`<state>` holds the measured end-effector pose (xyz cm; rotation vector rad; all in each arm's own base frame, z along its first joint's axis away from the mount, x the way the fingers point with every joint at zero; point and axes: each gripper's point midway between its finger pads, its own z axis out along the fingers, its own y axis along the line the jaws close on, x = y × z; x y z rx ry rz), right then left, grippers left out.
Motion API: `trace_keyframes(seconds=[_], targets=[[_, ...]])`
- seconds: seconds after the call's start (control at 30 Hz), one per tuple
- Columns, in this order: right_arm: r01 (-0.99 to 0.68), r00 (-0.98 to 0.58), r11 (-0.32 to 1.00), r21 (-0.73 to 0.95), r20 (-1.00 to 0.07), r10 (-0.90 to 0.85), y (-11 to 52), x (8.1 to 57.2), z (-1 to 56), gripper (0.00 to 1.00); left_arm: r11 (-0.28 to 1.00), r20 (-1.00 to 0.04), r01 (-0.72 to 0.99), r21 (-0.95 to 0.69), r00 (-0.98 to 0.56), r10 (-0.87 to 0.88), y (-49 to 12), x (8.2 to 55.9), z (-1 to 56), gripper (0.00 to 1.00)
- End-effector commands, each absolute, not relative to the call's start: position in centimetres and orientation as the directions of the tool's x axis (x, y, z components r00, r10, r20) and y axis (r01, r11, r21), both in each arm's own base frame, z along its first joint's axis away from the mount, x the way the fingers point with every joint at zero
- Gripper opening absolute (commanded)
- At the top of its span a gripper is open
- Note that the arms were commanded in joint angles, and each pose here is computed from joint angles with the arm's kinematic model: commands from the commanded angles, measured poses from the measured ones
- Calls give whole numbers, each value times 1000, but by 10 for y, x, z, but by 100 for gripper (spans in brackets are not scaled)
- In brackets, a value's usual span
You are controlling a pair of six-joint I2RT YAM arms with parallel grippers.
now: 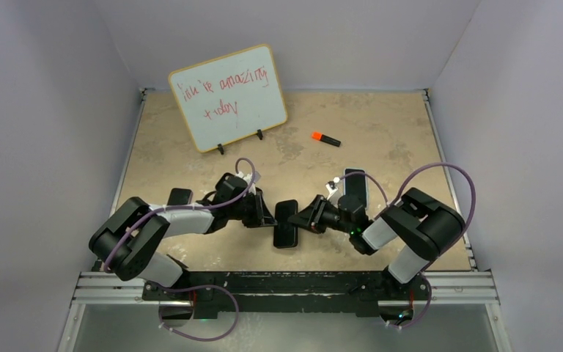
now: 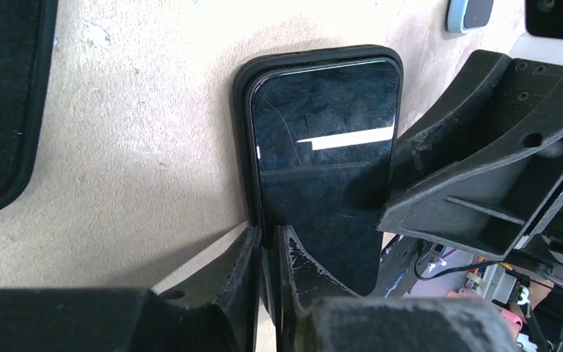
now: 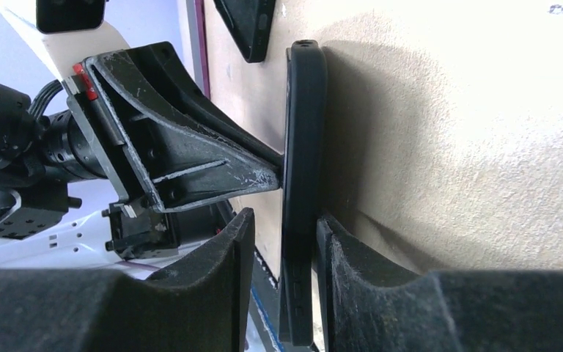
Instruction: Put the phone into the phone case
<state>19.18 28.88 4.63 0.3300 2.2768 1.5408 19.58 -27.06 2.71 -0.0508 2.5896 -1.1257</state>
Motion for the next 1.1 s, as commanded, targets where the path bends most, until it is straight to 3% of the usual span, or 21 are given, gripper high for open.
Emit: trace_keyframes(seconds=[0.0,0.27,0.43,0.5,0.8,1.07], targets=[[-80,-901,392,917,-235,365,299,199,62,35,670,-250,110,-734,-961,-115,-272,182,28,14],[-61,-899,529,847,-276,339,292,208,47,25,636,-268,144,-758,-958,-102,-278,183,36,16],[-76,-906,509,857,-273,325,294,204,51,5,596,-273,165,-786,-957,-96,-284,182,45,18],[-98,-905,485,869,-281,321,297,204,61,0,568,-298,193,-800,-949,-97,-283,185,58,27],[-266,-882,425,865,-396,256,297,200,117,0,487,-484,377,-787,-868,-111,-247,210,139,70],[-382,-856,193,904,-425,294,296,178,194,0,331,-593,531,-780,-797,-118,-245,209,202,74]])
